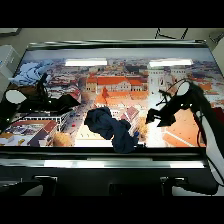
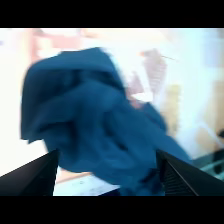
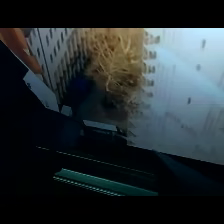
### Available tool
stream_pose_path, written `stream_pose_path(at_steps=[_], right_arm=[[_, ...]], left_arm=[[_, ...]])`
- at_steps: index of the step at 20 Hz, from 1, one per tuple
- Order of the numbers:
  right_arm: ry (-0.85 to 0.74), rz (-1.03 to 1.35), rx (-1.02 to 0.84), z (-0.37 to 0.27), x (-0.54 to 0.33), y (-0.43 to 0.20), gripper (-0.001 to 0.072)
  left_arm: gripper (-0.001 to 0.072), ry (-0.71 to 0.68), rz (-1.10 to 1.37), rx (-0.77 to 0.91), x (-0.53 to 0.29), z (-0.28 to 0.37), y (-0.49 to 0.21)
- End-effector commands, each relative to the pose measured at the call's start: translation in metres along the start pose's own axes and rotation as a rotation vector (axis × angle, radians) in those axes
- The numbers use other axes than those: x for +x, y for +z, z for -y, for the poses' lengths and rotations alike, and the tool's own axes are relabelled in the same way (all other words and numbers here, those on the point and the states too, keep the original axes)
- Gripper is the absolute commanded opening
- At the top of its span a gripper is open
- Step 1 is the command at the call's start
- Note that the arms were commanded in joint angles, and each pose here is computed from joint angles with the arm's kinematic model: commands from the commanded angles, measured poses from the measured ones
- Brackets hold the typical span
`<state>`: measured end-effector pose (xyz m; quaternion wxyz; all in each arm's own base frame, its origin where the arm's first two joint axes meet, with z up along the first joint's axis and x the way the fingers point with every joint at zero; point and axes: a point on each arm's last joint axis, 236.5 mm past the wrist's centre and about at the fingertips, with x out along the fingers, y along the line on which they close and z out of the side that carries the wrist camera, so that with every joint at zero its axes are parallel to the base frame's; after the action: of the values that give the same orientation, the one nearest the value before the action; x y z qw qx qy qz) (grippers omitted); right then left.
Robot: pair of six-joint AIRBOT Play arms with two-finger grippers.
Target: Fold the clothes and pants, and hang the long-sleeved shirts on hangers.
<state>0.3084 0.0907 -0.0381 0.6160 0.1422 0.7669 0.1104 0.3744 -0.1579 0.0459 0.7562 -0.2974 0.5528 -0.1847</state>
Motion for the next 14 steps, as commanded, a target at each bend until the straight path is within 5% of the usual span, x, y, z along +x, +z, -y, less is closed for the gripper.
stream_pose_path(at_steps=[1, 5, 12, 14], right_arm=[[0.01, -0.126, 0.022, 0.002, 0.043, -0.036, 0.0702], [0.024, -0.161, 0.048, 0.002, 0.05, -0.048, 0.0702], [0.038, -0.178, 0.059, 0.0, 0.054, -0.054, 0.0701], [0.052, -0.174, 0.062, -0.003, 0.054, -0.053, 0.07]], left_arm=[[0.0708, 0.093, -0.105, -0.129, 0.028, -0.077, -0.007], [0.0707, -0.015, -0.211, -0.146, 0.089, -0.065, -0.027], [0.0706, 0.007, -0.196, -0.102, 0.133, -0.057, -0.036], [0.0535, 0.015, -0.171, -0.093, 0.136, -0.057, -0.032]])
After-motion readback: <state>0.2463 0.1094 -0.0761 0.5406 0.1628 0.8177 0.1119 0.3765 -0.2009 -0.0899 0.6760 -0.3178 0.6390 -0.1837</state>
